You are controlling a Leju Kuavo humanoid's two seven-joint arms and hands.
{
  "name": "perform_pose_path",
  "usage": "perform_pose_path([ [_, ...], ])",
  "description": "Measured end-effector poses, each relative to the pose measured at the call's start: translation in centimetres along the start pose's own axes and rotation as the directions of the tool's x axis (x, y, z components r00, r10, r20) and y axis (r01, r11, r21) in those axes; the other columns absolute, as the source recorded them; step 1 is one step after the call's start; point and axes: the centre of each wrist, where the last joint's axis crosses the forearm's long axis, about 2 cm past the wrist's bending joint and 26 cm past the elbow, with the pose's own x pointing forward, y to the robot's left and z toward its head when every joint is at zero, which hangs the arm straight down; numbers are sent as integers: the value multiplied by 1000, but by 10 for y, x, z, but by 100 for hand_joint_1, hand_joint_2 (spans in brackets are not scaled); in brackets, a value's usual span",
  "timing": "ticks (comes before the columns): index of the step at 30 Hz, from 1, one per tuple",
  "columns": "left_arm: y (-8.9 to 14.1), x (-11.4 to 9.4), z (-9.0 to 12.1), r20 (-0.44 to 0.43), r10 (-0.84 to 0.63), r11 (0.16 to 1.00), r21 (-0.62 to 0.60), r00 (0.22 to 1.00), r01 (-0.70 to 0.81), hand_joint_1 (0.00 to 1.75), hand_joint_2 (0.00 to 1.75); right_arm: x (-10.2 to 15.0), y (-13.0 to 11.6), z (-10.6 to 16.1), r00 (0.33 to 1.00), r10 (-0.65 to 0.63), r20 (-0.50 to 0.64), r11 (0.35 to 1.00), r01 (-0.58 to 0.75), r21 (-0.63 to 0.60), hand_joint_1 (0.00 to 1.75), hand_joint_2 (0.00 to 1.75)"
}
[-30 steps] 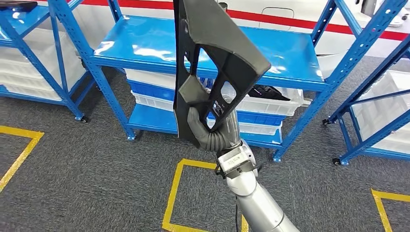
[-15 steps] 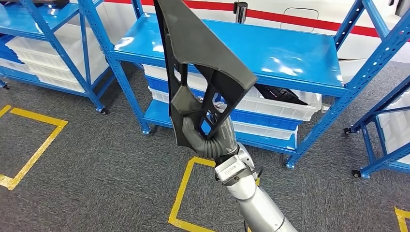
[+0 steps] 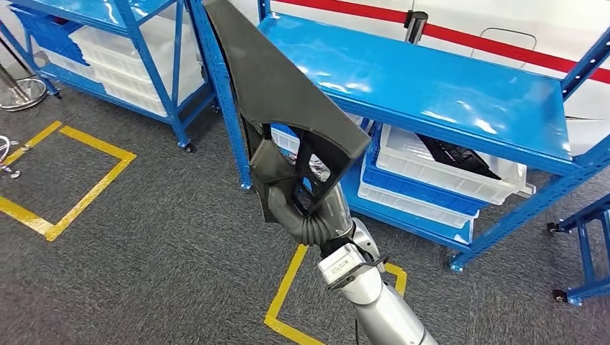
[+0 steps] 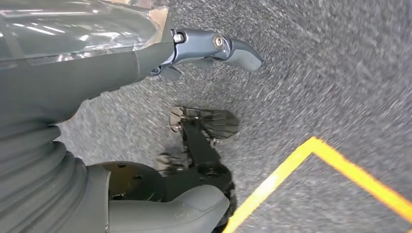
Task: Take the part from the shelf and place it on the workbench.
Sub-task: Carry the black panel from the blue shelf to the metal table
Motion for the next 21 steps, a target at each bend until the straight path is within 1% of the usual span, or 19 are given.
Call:
perform_pose_path([
  [3,0,-2,1,2,17,1000,7,1000,-17,0,175,-1,-1,3,1000,1,-5,1000,-1,10,175,175],
  [11,1,-5,3,-3,7,1000,29,1000,-7,0,175,1,1,8,1000,7,3,1000,-8,29,175,175],
  [21,3,-2,1,-3,-21,998,59,1000,21,0,175,4,1,13,1000,0,4,1000,0,18,175,175],
])
